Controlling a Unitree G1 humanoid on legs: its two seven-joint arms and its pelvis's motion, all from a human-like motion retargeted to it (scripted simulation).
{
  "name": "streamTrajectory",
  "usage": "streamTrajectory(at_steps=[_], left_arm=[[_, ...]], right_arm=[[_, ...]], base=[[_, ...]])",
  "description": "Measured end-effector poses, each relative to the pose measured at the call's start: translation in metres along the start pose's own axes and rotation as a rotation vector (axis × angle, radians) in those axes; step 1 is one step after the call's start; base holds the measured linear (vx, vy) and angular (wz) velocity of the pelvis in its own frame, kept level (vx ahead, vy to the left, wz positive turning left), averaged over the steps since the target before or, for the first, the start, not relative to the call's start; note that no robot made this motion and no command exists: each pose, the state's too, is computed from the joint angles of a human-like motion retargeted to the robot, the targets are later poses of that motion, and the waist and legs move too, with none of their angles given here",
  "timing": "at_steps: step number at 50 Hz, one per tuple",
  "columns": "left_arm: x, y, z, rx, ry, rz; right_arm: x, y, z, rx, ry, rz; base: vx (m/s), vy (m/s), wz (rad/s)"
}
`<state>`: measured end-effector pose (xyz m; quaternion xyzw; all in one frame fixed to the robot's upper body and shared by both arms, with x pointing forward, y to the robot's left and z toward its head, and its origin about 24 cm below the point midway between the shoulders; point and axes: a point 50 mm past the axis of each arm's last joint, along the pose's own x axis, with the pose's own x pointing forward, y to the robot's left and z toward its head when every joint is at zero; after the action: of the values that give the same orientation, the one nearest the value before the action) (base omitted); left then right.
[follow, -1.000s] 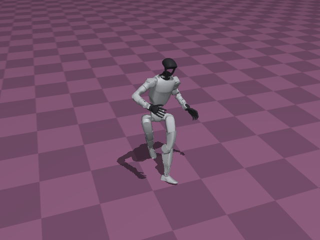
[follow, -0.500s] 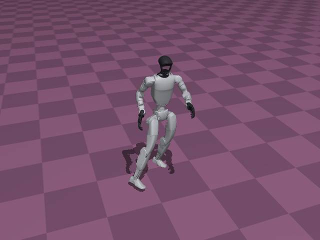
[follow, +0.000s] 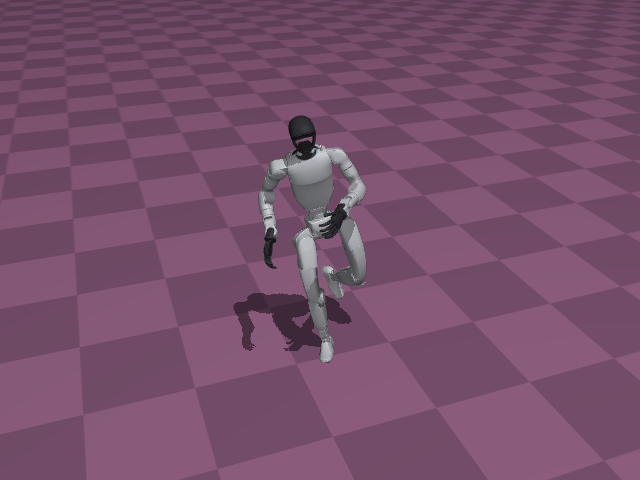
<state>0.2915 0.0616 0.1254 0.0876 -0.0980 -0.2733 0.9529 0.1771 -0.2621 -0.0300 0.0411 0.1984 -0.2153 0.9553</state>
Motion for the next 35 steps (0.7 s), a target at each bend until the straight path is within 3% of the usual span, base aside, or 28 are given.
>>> streamTrajectory(at_steps=[4,12,18,23,26,30,35], left_arm=[[-0.003,-0.01,-0.01,-0.004,0.044,-0.056],[0.022,-0.026,0.04,0.328,-0.251,-0.068],[0.003,0.033,0.029,0.282,-0.203,0.093],[-0.091,0.113,-0.037,0.301,0.097,0.499],[-0.173,0.133,-0.093,0.368,0.403,0.781],[-0.285,0.116,-0.156,0.289,0.88,1.02],[-0.391,0.062,-0.184,0.013,1.286,1.3]], right_arm=[[-0.011,0.008,0.002,-0.011,-0.032,0.091],[-0.022,-0.023,-0.014,-0.179,0.006,0.089],[-0.014,-0.05,0.034,-0.293,-0.222,-0.064],[-0.018,-0.047,0.081,-0.19,-0.45,-0.128],[-0.018,-0.039,0.092,-0.145,-0.515,-0.131],[-0.013,-0.014,0.098,-0.094,-0.545,-0.047],[-0.008,0.042,0.123,-0.117,-0.632,0.175]], base=[[0.49,-0.16,-2.68],[0.39,-0.04,-3.31],[0.27,0.01,-3.72],[0.22,0.0,-4.05],[0.25,0.0,-4.43],[0.32,0.02,-4.45],[0.4,0.11,-3.39]])
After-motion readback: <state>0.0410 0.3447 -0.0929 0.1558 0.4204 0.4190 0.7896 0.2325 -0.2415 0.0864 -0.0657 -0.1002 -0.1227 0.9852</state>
